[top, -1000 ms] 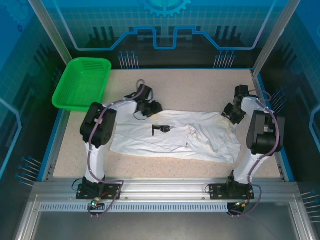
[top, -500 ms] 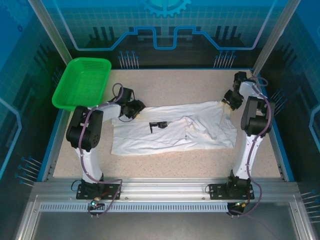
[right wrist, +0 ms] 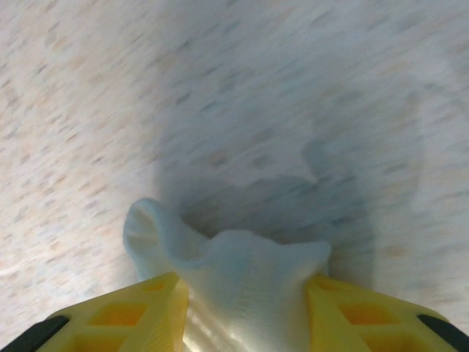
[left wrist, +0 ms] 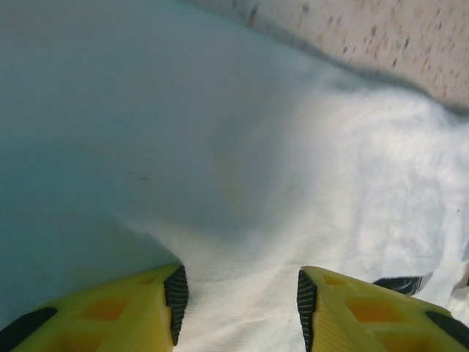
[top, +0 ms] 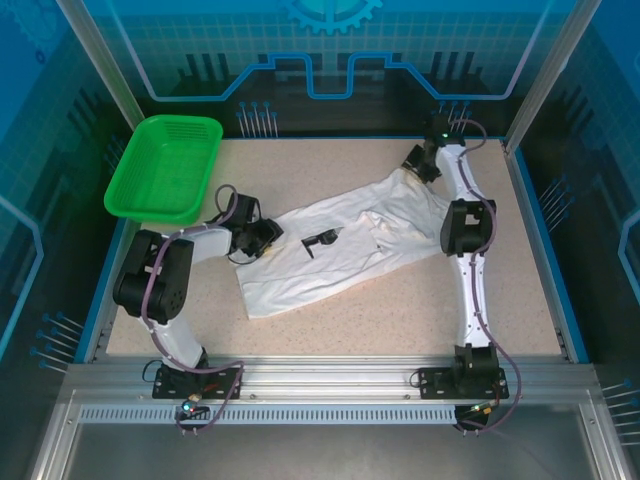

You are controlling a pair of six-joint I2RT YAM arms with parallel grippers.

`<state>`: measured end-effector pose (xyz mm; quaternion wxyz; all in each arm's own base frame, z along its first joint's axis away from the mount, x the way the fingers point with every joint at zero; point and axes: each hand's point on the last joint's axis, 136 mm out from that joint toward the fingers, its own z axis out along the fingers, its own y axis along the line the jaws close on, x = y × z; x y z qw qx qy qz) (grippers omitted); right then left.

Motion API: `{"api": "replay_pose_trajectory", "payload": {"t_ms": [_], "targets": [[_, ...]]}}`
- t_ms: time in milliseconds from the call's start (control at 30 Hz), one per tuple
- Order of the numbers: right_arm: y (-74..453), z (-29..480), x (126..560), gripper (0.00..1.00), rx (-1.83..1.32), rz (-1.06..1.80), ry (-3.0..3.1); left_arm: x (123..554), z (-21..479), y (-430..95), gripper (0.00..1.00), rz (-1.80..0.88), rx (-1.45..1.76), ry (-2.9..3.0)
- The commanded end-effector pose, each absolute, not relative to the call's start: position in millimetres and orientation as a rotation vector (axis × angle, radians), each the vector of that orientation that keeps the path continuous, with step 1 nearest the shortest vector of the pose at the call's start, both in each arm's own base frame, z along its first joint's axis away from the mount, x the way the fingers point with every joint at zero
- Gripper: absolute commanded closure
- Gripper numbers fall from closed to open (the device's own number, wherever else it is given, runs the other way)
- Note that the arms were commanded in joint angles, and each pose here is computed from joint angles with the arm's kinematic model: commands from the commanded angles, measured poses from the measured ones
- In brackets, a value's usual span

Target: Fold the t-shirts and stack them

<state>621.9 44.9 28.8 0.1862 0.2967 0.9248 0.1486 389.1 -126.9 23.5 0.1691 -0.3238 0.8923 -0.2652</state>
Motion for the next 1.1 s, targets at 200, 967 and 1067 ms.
{"api": "replay_pose_trajectory", "payload": {"t_ms": [200, 967, 1067], "targets": [[109.6, -10.5, 632.1, 0.48, 0.787, 0.542, 2.618, 298.9, -7.9, -161.6, 0.54, -0.791, -0.959, 2.749], [44.0, 155.0, 509.3, 0.34, 0.689, 0.340, 2.611, 307.5, 102.7, -179.6, 0.40, -0.567, -0.433, 2.746], [51.5, 117.3, 468.0, 0.33, 0.721, 0.339, 2.672, 307.1, 75.0, -169.0, 0.41, -0.535, -0.489, 2.791]]}}
